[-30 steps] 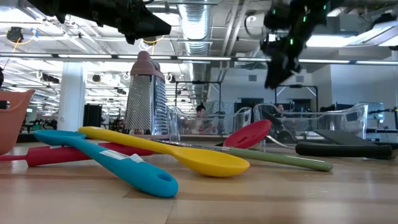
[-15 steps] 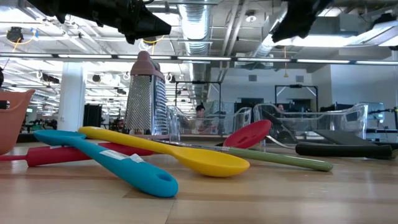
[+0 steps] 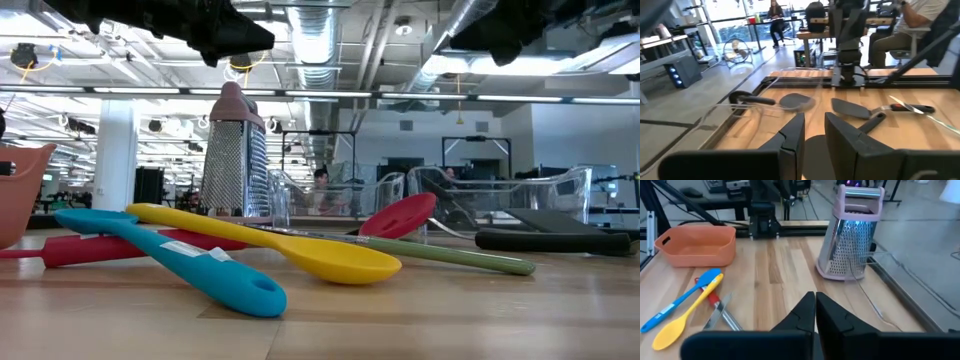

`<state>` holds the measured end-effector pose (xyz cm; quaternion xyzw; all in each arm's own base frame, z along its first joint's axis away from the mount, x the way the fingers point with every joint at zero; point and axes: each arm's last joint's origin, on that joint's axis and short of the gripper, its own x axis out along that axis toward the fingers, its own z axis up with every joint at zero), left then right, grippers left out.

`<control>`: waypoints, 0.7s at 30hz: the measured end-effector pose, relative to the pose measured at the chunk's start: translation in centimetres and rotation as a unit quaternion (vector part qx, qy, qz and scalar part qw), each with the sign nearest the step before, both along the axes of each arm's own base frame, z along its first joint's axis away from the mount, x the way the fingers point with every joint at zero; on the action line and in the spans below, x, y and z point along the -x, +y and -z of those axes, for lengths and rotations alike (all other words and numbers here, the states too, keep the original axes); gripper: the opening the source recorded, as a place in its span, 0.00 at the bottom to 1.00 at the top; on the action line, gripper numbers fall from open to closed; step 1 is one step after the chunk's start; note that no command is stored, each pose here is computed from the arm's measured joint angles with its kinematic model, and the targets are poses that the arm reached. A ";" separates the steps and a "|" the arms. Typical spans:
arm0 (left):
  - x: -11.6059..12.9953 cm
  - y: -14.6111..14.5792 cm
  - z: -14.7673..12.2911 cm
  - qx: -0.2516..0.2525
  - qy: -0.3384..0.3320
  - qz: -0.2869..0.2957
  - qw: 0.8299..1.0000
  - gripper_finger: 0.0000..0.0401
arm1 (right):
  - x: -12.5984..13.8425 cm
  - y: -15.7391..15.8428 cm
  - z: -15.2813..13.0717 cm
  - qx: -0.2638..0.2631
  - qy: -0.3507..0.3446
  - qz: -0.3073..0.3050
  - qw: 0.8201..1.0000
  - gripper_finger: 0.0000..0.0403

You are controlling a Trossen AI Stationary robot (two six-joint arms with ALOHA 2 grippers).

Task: Pick & Place Kitchen Items
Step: Put the yellow serving spoon into the left transparent bin

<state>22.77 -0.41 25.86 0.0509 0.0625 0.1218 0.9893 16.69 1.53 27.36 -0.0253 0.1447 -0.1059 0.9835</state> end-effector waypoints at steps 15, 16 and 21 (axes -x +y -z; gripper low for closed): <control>0.4 -4.0 0.0 0.000 0.000 0.090 0.996 0.16 | -1.3 3.1 5.3 -0.007 -0.029 -0.052 0.998 0.01; 0.5 -4.2 0.0 0.000 0.000 0.093 0.996 0.16 | -1.4 3.2 5.5 -0.010 -0.025 -0.052 0.998 0.01; 0.5 -4.4 0.0 0.000 0.000 0.097 0.995 0.16 | -1.9 3.5 6.2 -0.016 -0.007 -0.051 0.999 0.01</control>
